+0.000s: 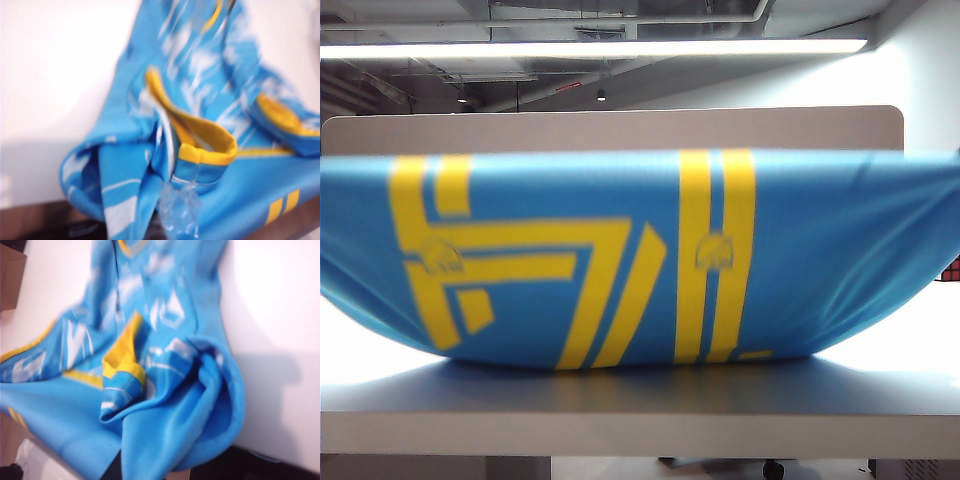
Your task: Fold the bottom side of the soccer jersey horizontally towards the center, about one-third of the way, then fold the sleeve back towards the center, creating a straight line along the edge of the the soccer jersey, and finally fold the bottom of the soccer jersey up towards the top, creating a neat rectangle.
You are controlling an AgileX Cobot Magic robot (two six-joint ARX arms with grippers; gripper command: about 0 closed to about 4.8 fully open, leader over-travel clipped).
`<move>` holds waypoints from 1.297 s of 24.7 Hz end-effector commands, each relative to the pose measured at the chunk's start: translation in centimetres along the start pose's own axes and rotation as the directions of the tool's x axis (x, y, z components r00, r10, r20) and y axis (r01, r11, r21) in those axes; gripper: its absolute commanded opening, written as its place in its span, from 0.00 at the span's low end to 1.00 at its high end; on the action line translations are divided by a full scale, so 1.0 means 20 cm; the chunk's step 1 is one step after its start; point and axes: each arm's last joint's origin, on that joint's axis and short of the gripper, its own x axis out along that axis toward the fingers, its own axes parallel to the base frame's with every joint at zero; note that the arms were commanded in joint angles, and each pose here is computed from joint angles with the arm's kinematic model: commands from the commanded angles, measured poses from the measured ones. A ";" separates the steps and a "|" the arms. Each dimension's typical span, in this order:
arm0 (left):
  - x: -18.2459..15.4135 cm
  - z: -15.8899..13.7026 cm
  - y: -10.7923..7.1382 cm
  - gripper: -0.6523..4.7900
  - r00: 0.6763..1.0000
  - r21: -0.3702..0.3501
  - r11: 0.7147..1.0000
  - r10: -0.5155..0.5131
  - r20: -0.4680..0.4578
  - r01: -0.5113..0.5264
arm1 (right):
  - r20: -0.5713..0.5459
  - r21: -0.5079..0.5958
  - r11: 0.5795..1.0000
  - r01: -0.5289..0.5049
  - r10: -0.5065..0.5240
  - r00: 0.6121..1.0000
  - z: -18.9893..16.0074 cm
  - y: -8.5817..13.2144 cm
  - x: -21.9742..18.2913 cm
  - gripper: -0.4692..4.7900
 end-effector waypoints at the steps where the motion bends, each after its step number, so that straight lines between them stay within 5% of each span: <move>1: -0.12 -0.09 -0.03 0.11 0.992 -0.023 0.997 0.072 0.101 -0.070 | 0.064 -0.031 0.998 0.049 -0.047 0.997 -0.08 0.04 -0.11 0.08; 6: -0.14 -0.07 -0.05 0.11 0.980 0.012 0.997 0.071 0.186 -0.075 | 0.180 -0.056 0.995 0.085 -0.074 0.981 -0.06 0.07 -0.14 0.08; 12: 0.00 0.16 -0.03 0.11 0.964 0.054 0.998 0.024 0.263 -0.039 | 0.225 -0.051 0.997 0.053 -0.040 0.973 0.15 0.03 0.01 0.08; 23: 0.56 0.75 0.14 0.11 0.988 0.090 0.996 -0.031 0.149 0.018 | 0.144 0.001 0.998 0.061 -0.060 0.988 0.63 -0.19 0.50 0.08; 29: 0.83 0.95 0.25 0.11 0.995 0.059 0.998 -0.010 0.096 0.005 | 0.087 0.024 0.999 0.036 -0.038 0.995 0.84 -0.30 0.74 0.08; 31: 0.90 0.97 0.29 0.12 0.996 0.051 0.999 -0.005 0.084 0.001 | 0.094 0.017 1.000 0.024 -0.026 0.995 0.88 -0.33 0.80 0.14; 32: 0.94 0.98 0.32 0.18 0.997 0.048 0.999 -0.003 0.080 -0.001 | 0.114 0.004 1.000 0.018 -0.019 0.993 0.92 -0.35 0.84 0.27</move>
